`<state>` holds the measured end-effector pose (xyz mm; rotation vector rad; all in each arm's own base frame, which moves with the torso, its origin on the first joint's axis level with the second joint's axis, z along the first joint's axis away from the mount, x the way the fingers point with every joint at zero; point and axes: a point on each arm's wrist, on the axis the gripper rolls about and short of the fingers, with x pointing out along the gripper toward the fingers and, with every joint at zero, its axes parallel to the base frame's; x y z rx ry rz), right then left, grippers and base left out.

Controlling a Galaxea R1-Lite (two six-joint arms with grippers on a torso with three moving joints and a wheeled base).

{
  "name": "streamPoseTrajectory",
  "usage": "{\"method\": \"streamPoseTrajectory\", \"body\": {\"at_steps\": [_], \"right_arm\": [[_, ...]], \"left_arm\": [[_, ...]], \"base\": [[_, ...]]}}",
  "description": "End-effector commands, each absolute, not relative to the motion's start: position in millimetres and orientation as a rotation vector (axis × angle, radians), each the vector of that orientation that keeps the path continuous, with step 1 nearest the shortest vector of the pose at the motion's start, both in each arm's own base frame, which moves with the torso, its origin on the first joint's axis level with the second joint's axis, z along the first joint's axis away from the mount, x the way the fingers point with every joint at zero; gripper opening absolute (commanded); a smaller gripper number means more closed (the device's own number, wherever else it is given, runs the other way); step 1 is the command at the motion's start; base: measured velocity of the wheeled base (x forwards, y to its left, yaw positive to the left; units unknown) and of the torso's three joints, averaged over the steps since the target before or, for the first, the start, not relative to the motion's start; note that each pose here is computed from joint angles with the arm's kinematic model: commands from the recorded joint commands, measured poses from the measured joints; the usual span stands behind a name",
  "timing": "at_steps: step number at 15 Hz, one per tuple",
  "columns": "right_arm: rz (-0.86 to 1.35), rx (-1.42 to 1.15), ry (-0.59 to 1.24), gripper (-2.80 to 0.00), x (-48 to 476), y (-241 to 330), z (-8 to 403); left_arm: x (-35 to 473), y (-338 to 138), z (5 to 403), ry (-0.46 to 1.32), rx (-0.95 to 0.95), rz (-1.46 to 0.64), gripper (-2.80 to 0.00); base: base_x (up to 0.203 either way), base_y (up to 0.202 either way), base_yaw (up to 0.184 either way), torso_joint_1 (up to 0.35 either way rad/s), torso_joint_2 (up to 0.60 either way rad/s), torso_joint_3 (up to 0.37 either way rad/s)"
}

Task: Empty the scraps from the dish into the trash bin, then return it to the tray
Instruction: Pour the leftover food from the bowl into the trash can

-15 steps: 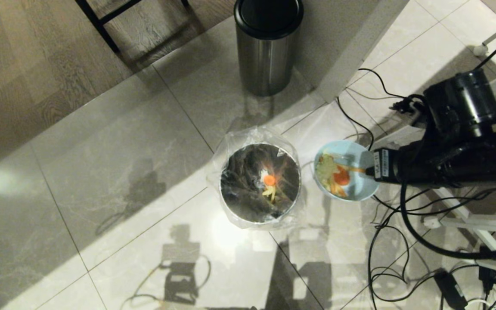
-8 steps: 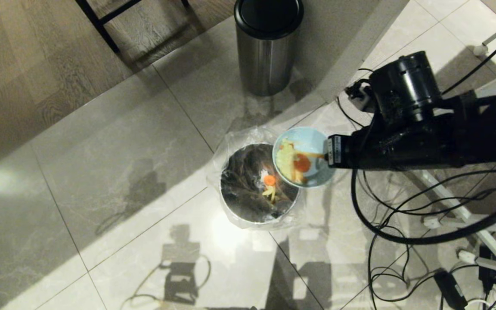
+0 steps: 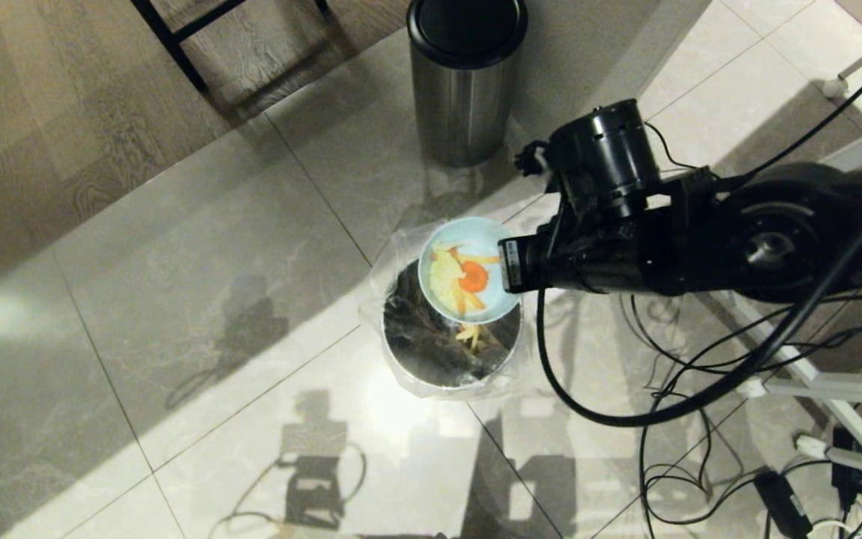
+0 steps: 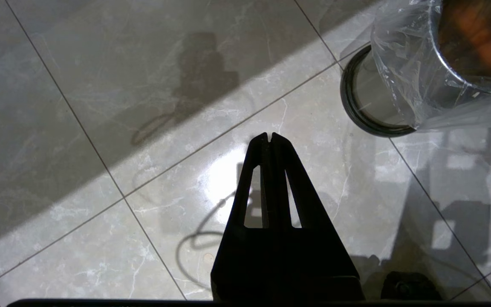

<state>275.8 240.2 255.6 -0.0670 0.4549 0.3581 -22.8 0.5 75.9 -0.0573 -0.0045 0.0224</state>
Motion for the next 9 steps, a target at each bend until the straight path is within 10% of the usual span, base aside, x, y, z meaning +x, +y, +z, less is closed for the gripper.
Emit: {"method": "streamPoseTrajectory", "body": {"at_steps": [1, 9], "right_arm": [[0.368, -0.116, 0.433, -2.8, 276.0, 246.2, 253.5], [0.361, -0.314, 0.159, -2.8, 283.2, 256.5, 256.9]], "left_arm": [[-22.7, 0.5, 76.0, -0.004, -0.058, 0.023, -2.8], [-22.7, 0.5, 76.0, -0.004, -0.058, 0.023, -2.8]], "base": [[0.0, 0.0, 0.0, 0.0, 0.0, 0.0], [0.0, 0.0, 0.0, 0.0, 0.0, 0.0]]}}
